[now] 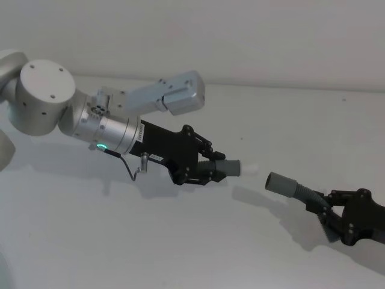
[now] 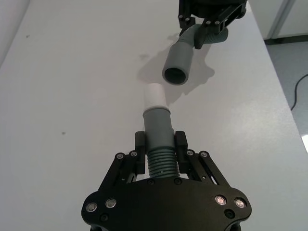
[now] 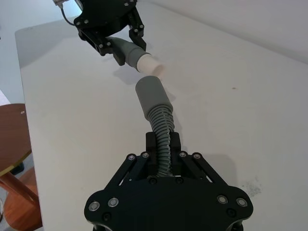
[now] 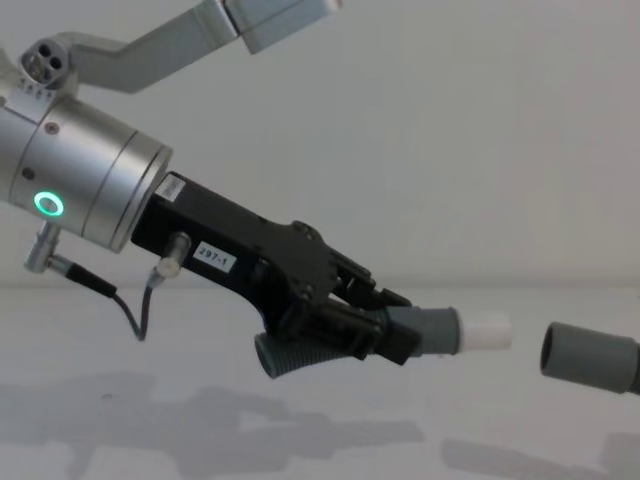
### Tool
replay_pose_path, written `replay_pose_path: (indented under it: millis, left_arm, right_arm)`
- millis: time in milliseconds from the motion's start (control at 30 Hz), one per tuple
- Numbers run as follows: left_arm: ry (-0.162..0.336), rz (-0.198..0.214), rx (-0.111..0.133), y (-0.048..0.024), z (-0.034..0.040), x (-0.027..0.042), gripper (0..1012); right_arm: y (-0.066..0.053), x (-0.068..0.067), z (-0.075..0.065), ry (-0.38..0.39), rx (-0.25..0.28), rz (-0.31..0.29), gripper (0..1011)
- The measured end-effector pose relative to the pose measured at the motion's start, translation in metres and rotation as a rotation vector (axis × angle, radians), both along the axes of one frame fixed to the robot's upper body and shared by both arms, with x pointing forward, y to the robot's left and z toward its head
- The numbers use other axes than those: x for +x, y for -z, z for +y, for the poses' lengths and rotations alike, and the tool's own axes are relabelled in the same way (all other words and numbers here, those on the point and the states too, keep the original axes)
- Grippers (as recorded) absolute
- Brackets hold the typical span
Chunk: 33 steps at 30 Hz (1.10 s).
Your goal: Use both hands to pick up one end of the pipe from the table, align the ends, and insert them.
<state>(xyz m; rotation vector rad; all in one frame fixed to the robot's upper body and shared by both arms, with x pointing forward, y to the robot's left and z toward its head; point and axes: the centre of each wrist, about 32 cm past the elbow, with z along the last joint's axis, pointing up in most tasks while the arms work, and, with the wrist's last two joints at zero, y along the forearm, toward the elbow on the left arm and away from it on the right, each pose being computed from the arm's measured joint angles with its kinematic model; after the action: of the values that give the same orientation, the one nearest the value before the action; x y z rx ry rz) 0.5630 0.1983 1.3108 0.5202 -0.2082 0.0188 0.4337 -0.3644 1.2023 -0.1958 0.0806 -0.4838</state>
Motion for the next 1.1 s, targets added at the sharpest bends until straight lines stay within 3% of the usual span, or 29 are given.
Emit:
replay_pose_path:
  millis: [400,1100]
  left_arm:
    - [0.044,0.014,-0.003,-0.0021,-0.0040,0.0059,353]
    - [0.068,0.029,-0.013,-0.0016,-0.0056,0.0072,353]
  right_arm:
    - [0.0003,0.0017,0.0024,0.004,0.000,0.004,157]
    - [0.0005,0.0039,0.0065,0.026,0.006,0.021,157]
